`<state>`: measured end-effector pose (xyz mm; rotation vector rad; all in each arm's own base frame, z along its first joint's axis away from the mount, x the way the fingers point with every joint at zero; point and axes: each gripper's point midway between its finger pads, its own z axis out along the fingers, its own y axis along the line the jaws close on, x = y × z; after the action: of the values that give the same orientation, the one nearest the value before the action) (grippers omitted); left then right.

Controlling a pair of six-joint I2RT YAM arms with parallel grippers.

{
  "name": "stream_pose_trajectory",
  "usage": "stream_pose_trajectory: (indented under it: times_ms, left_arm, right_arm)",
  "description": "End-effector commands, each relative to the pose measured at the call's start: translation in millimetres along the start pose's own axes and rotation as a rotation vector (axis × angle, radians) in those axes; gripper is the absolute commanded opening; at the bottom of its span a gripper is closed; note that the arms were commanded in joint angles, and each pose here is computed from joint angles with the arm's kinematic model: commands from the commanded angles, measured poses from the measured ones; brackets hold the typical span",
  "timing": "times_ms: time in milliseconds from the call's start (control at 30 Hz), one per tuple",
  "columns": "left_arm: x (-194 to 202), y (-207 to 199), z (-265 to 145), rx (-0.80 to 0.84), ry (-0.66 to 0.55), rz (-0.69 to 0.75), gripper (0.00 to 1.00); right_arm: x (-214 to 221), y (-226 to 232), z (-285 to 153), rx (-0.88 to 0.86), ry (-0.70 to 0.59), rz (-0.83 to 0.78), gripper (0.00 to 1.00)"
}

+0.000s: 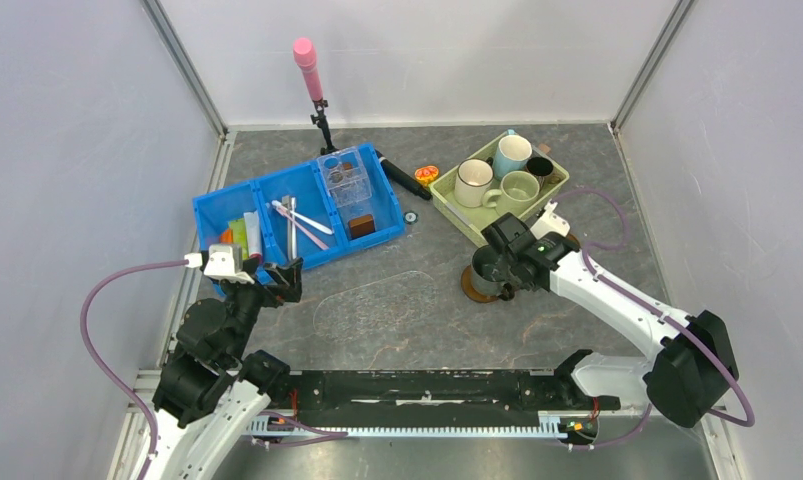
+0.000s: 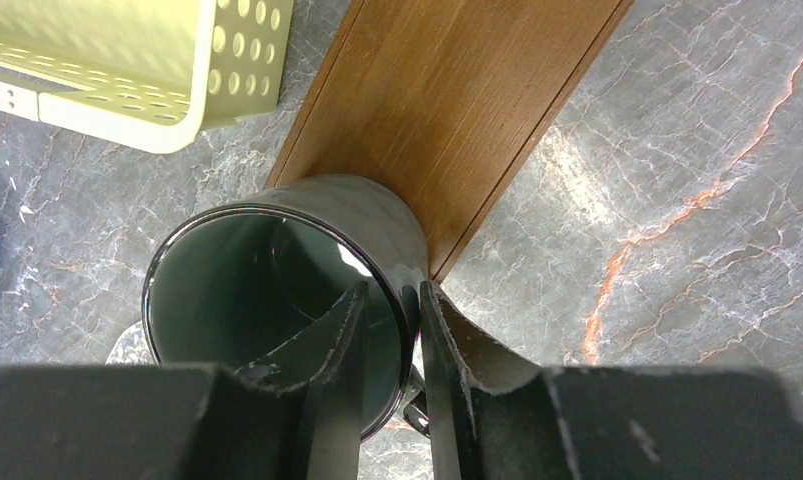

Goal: Prepare toiletry sets of a toothbrush and toothpaste on the tray

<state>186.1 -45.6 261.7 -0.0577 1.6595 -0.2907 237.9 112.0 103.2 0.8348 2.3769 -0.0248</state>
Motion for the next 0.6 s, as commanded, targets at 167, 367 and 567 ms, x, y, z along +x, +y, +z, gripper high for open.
stream_pose_trajectory:
  times_ms: [167, 367, 567]
  left_arm:
    - [-3.2, 0.3, -0.2, -0.006, -0.018, -0.025, 1.00]
    - [-3.5, 0.6, -0.5, -0.007, -0.021, -0.026, 1.00]
    - [-3.2, -0.2, -0.4, -0.003, -0.018, -0.025, 1.00]
  right_arm:
    - [-5.3, 22.1, -10.8, -0.097, 0.007, 0.088, 0.33]
    - [2.5, 17.1, -8.4, -0.102, 0.027, 0.109, 0.33]
    - [-0.4, 16.8, -11.8, -0.115, 0.018, 0.118, 0.41]
